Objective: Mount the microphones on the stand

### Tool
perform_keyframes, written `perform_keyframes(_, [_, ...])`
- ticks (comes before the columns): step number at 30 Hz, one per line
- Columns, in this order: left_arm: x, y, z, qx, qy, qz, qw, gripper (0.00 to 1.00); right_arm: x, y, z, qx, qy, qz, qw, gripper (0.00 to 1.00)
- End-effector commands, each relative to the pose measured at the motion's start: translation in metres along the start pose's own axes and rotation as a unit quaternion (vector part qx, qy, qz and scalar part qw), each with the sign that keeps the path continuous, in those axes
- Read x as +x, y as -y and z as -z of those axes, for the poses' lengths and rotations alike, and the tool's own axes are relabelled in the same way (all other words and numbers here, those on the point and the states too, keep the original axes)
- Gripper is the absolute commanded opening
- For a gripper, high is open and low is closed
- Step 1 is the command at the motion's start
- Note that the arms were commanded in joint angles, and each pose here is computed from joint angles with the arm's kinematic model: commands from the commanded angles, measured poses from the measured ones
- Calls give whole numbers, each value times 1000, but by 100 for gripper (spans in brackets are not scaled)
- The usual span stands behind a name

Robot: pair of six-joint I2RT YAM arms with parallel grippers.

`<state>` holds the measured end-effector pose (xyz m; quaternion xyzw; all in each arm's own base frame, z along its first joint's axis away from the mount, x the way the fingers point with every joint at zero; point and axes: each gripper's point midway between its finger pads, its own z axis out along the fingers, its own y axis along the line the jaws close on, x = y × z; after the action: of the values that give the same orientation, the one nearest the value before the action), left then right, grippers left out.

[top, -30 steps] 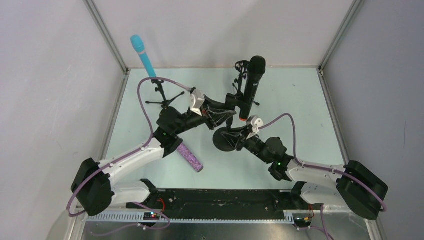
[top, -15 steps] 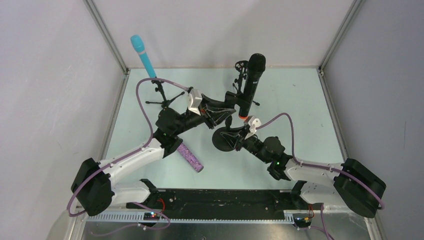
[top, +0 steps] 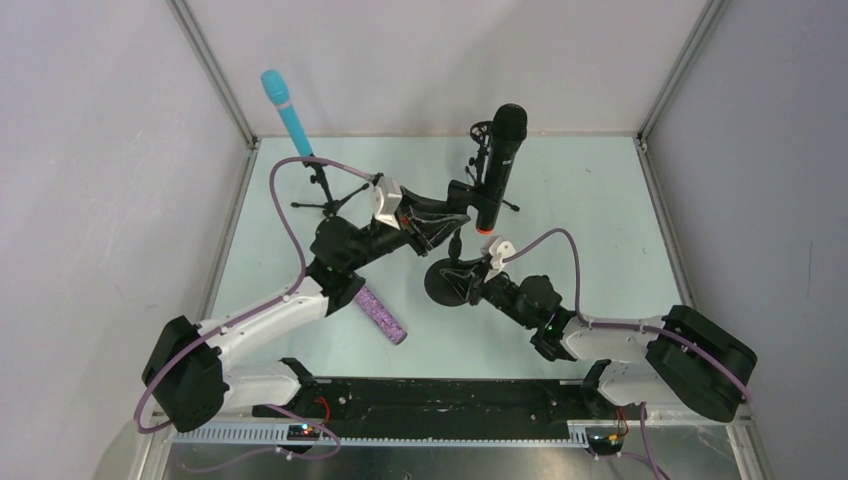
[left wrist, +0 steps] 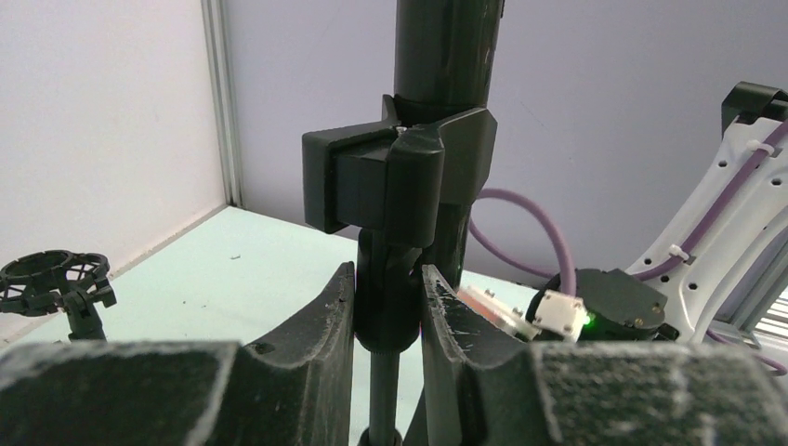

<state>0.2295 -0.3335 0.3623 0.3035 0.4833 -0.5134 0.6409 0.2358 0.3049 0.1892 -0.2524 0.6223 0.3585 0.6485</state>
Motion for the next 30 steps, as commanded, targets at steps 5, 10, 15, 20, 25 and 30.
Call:
perform_keyframes(5, [-122,48,4,71,168,-61,981,0,41,21,7,47,-50,0,998,0])
perform_keyframes(10, [-133,52,6,74,179,-70,979,0,51,24,10,54,-59,1,997,0])
perform_keyframes(15, [-143,52,7,69,193,-82,975,0,60,26,13,58,-67,-1,996,0])
perform_keyframes(20, [-153,54,9,68,207,-101,971,0,74,28,18,70,-75,-17,995,0])
perform_keyframes(25, [-160,55,12,65,219,-118,966,0,81,26,20,71,-80,-18,994,0])
perform_keyframes(30, [-169,60,14,70,235,-122,962,0,85,27,20,74,-83,-15,994,0])
